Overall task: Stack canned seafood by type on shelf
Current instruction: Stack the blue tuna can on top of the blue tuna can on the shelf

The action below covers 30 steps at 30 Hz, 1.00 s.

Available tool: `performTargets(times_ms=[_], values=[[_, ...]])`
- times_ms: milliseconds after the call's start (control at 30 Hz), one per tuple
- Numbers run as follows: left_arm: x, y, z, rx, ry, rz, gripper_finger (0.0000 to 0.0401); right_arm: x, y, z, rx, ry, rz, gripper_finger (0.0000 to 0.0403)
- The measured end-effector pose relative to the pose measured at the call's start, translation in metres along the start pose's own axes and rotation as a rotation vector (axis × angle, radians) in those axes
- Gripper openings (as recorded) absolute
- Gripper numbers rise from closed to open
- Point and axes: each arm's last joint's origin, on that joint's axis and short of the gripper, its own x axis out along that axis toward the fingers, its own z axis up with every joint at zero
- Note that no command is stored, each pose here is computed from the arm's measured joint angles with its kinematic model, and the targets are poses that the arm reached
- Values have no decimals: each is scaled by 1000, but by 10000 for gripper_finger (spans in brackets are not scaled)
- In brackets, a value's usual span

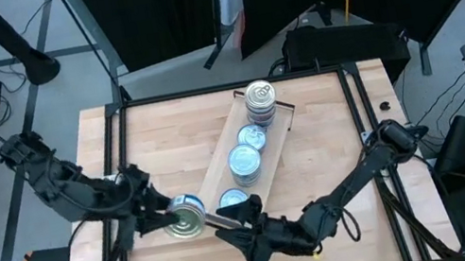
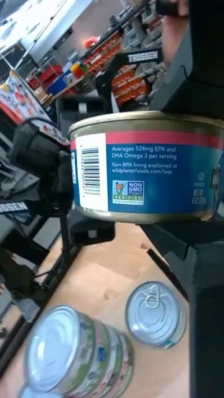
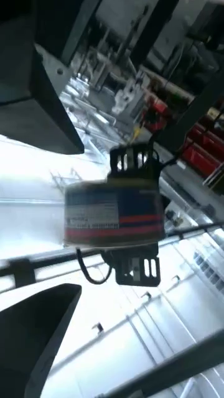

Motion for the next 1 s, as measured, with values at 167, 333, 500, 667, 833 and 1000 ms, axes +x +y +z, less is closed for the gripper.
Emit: performTargets(times_ms=[167,333,500,667,833,1000], values=[[17,-6,-6,-38,21,-26,194,6,6,-1,-43,-23,-19,335],[33,-4,-11,-80,37,19,194,9,12,2,-70,-65,-45,324],[44,-1,-11,-94,33,48,194,11,14,1,-73,-82,-62,314],[49,3,-8,-97,32,52,194,10,13,2,-61,-83,-56,284],[49,4,-3,-111,17,43,194,10,15,4,-54,-91,-28,219],[50,6,-2,-98,12,53,198,10,17,4,-16,-78,-2,176]])
